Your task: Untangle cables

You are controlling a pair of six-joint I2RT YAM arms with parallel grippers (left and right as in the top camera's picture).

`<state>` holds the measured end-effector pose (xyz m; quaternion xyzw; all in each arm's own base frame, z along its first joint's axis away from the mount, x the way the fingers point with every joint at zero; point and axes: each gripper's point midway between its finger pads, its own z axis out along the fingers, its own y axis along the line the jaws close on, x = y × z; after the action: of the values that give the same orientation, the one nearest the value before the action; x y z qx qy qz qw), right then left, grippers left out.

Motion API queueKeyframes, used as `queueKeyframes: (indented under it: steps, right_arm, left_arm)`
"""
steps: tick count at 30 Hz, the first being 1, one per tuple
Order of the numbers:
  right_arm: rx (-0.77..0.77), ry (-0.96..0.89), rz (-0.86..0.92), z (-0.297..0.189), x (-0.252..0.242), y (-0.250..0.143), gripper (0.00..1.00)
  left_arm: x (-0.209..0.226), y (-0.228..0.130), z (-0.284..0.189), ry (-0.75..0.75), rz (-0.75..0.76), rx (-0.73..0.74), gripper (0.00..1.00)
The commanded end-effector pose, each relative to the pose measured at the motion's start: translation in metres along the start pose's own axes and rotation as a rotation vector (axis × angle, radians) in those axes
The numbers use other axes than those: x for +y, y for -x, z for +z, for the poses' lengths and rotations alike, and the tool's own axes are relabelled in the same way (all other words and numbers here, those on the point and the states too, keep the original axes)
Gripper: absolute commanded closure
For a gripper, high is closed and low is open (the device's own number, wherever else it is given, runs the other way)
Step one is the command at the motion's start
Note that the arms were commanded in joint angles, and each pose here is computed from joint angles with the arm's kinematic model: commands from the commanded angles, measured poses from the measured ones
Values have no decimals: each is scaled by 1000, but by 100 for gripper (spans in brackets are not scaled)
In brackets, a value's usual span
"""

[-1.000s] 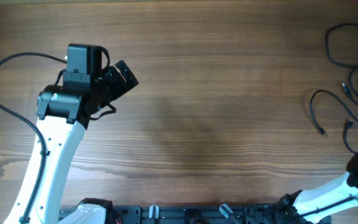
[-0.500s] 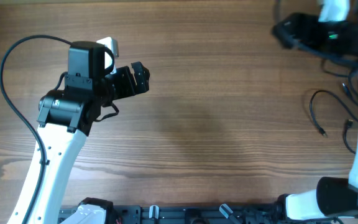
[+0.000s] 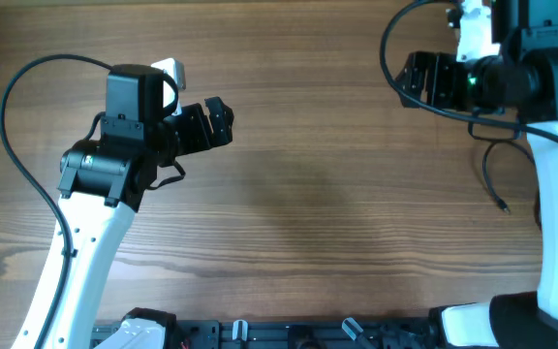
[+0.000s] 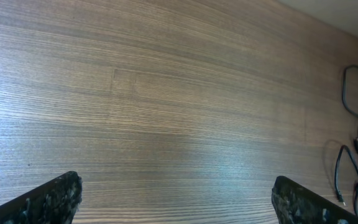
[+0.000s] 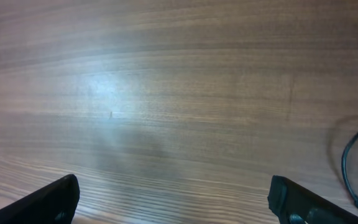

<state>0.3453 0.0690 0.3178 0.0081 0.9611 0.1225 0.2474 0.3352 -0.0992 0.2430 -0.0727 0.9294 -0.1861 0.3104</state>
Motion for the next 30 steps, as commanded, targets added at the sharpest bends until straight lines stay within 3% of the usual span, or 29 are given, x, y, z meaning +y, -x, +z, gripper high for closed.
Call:
queueKeyframes:
  steps: [1, 12, 23, 30]
  right_arm:
    - [-22, -15, 36, -5, -2, 2, 0]
    - [-21, -69, 31, -4, -11, 2, 0]
    - [-381, -66, -66, -70, -4, 32, 0]
    - [-644, -49, -193, -69, -7, 14, 0]
  left_arm:
    - [-6, 2, -5, -20, 14, -10, 0]
    - [-6, 2, -5, -20, 15, -10, 0]
    - [-6, 2, -5, -20, 15, -10, 0]
    - [-6, 2, -5, -20, 14, -10, 0]
